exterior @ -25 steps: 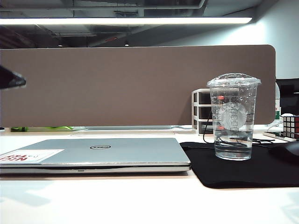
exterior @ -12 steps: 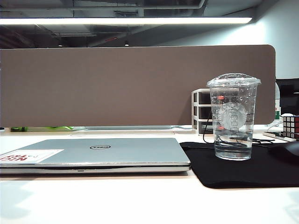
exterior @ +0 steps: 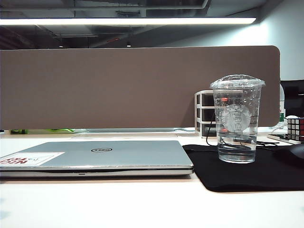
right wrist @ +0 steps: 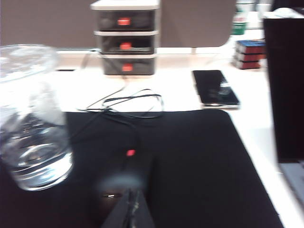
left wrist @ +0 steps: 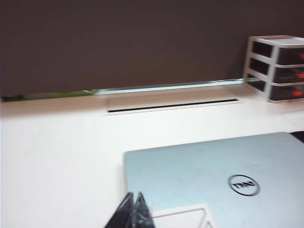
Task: Pick up the coffee cup and place it on the right side of the laptop.
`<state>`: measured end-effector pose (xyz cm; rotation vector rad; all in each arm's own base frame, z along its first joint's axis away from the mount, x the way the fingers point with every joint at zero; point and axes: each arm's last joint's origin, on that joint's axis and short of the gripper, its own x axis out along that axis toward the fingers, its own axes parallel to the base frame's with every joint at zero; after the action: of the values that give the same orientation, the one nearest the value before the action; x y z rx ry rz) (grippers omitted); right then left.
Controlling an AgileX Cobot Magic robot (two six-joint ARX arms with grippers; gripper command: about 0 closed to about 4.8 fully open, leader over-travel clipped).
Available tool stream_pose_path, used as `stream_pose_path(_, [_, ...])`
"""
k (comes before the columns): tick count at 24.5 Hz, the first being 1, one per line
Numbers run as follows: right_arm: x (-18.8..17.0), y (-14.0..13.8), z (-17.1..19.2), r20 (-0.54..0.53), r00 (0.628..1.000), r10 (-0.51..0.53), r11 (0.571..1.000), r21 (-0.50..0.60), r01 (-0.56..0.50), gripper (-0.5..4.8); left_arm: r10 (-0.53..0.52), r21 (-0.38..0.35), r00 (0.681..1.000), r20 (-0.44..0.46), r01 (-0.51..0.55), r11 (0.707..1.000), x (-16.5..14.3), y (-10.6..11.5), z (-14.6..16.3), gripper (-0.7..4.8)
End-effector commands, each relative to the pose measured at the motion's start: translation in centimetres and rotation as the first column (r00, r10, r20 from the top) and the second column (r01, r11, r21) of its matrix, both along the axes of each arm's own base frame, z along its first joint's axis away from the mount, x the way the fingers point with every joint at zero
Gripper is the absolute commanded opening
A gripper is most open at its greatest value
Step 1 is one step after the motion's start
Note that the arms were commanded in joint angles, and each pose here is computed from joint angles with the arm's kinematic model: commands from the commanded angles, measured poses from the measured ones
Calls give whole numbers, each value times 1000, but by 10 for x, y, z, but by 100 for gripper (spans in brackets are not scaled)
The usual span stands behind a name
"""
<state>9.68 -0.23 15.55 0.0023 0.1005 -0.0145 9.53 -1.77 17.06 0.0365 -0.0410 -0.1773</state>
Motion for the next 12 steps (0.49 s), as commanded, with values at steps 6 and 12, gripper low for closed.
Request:
stream_pose_path(6, [1,1,2,32,999,19,999,-30,-18,-1,16,36,1000,3,-16,999,0,1,0,-5])
stream_pose_path(12, [1,0,0,18,1000,18,999,-29,-18,-1,20,75,979,-205,-4,997,-1,1,-20,-5])
